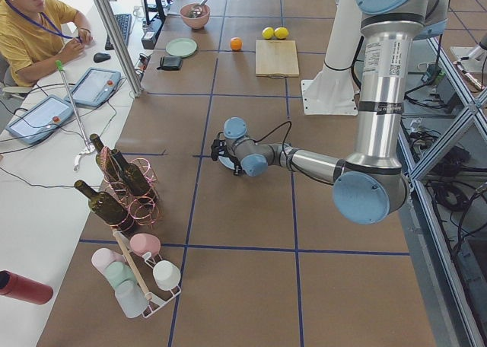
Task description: Pick orange to plate
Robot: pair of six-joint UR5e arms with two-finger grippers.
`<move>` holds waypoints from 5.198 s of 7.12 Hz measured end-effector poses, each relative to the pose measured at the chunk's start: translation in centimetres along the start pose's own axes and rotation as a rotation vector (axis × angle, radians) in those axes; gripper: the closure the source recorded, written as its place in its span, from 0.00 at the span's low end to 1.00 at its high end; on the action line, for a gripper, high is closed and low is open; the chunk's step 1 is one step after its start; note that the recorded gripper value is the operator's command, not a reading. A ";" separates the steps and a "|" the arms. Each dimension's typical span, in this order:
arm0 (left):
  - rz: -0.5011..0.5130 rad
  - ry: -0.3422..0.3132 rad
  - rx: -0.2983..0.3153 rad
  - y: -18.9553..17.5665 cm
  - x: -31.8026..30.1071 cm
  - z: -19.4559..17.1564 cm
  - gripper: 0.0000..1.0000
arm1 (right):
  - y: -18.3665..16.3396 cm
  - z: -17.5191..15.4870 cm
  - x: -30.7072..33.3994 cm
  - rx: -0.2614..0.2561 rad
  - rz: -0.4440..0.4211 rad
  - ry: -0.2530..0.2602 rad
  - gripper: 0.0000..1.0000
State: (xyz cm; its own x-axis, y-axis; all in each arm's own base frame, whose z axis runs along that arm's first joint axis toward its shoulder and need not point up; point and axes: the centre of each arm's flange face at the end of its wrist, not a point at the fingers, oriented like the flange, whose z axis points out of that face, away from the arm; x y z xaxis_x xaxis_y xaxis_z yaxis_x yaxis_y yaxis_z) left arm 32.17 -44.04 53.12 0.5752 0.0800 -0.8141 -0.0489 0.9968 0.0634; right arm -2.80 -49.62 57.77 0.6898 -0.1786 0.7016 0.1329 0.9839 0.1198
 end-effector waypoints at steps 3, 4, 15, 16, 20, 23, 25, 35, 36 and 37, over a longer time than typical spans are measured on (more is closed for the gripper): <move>-0.005 0.127 0.033 -1.4 7.3 -3.9 1.00 | -0.1 -0.2 -0.2 0.003 -0.003 -0.001 0.00; -0.070 0.204 0.031 -3.0 12.4 -5.7 1.00 | -0.1 -0.2 -0.2 0.004 -0.003 -0.001 0.00; -0.315 0.199 0.013 -4.6 35.1 4.8 0.49 | -0.8 0.5 -2.6 -0.001 0.006 -0.025 0.00; -0.311 0.211 0.017 -4.5 35.3 4.3 0.47 | -1.3 1.4 -5.0 0.014 0.028 -0.044 0.00; -0.305 0.227 0.025 -4.5 35.4 3.3 0.46 | -2.0 7.0 -17.5 0.127 0.170 -0.095 0.00; -0.306 0.229 0.026 -4.4 35.3 3.2 0.46 | -2.7 9.7 -23.6 0.153 0.169 -0.088 0.00; -0.305 0.235 0.027 -4.4 35.5 2.9 0.46 | -2.8 11.8 -25.0 0.170 0.153 -0.038 0.00; -0.295 0.262 0.039 -4.1 35.7 1.1 0.45 | -3.4 17.2 -25.8 0.113 0.164 0.003 1.00; -0.292 0.274 0.046 -4.0 35.6 0.3 0.45 | -3.3 17.1 -26.1 0.109 0.186 -0.004 1.00; -0.287 0.288 0.054 -3.4 34.9 -1.0 0.45 | -3.5 16.1 -27.5 0.118 0.190 -0.030 1.00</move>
State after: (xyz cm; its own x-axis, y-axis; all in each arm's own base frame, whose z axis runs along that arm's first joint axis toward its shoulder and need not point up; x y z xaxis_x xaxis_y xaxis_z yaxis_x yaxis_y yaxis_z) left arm 51.59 -44.68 23.96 0.3066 -0.1981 -0.9310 0.1281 0.9778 -0.1659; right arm -33.68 -47.96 49.35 0.6725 0.0086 0.7401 -0.0829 0.9945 0.0638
